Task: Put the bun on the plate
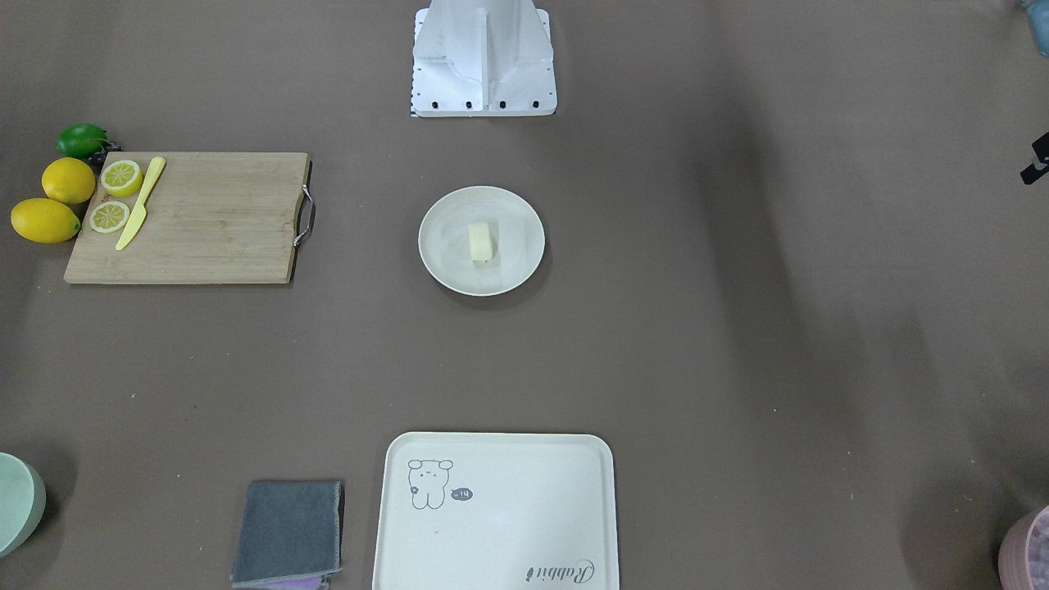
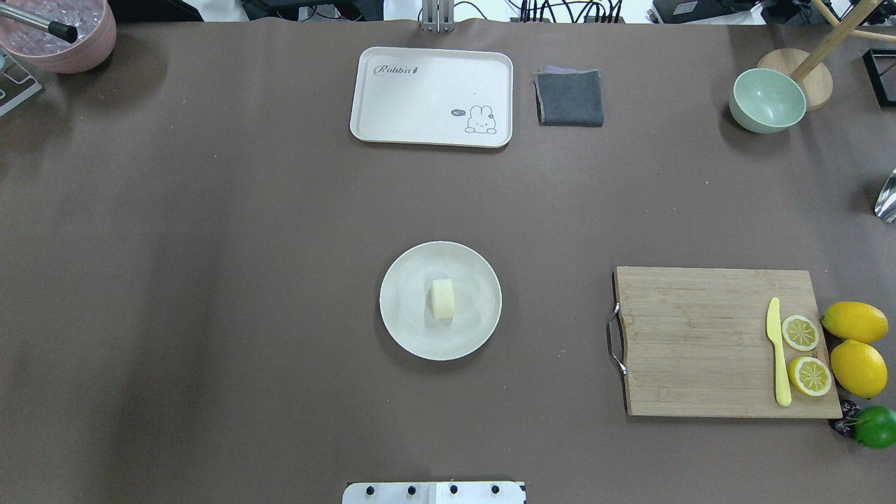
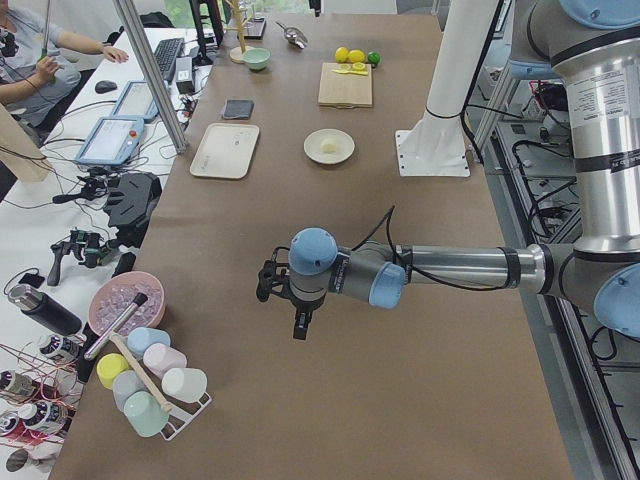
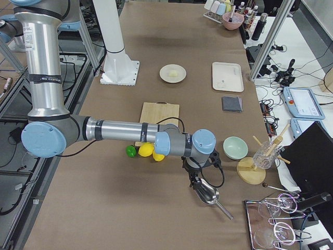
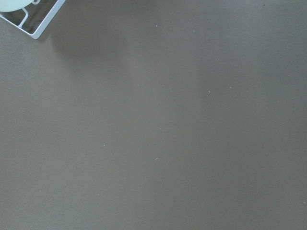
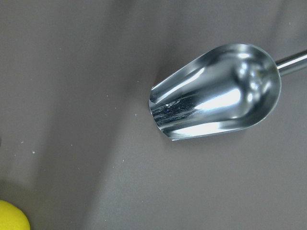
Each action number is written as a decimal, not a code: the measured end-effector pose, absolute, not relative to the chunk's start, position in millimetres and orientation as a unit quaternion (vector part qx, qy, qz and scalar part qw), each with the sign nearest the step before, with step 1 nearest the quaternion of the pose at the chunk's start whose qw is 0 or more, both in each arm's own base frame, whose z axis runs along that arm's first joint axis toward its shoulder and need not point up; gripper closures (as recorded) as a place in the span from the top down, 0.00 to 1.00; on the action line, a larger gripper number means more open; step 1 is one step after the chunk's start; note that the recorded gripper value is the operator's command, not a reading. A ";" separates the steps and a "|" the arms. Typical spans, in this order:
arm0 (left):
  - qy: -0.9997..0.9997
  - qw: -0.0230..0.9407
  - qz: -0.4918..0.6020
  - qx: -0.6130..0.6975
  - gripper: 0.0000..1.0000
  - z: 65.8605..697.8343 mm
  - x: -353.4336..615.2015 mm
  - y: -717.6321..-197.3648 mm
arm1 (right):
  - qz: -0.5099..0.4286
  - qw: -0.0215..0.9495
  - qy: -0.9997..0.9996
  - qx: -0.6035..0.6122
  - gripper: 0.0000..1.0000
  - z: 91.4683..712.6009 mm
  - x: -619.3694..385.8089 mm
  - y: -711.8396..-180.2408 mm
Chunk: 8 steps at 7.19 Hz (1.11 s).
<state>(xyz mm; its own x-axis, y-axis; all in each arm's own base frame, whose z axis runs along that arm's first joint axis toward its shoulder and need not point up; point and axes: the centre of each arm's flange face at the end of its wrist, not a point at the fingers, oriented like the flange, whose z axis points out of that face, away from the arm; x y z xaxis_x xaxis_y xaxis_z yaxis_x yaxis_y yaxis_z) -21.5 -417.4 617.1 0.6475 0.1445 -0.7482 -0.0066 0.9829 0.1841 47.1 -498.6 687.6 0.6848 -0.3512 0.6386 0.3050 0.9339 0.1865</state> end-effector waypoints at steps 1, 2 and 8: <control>0.418 0.903 0.042 0.087 0.97 609.5 -22.3 -416.6 | -0.177 0.918 -0.354 0.031 1.00 690.7 47.8 -496.0; 0.418 0.903 0.041 0.088 0.97 603.1 -23.4 -415.5 | -0.176 0.918 -0.354 0.030 1.00 691.8 48.2 -495.0; 0.416 0.906 0.021 0.078 0.97 606.7 -37.0 -406.5 | -0.176 0.918 -0.353 0.033 1.00 688.9 48.3 -495.8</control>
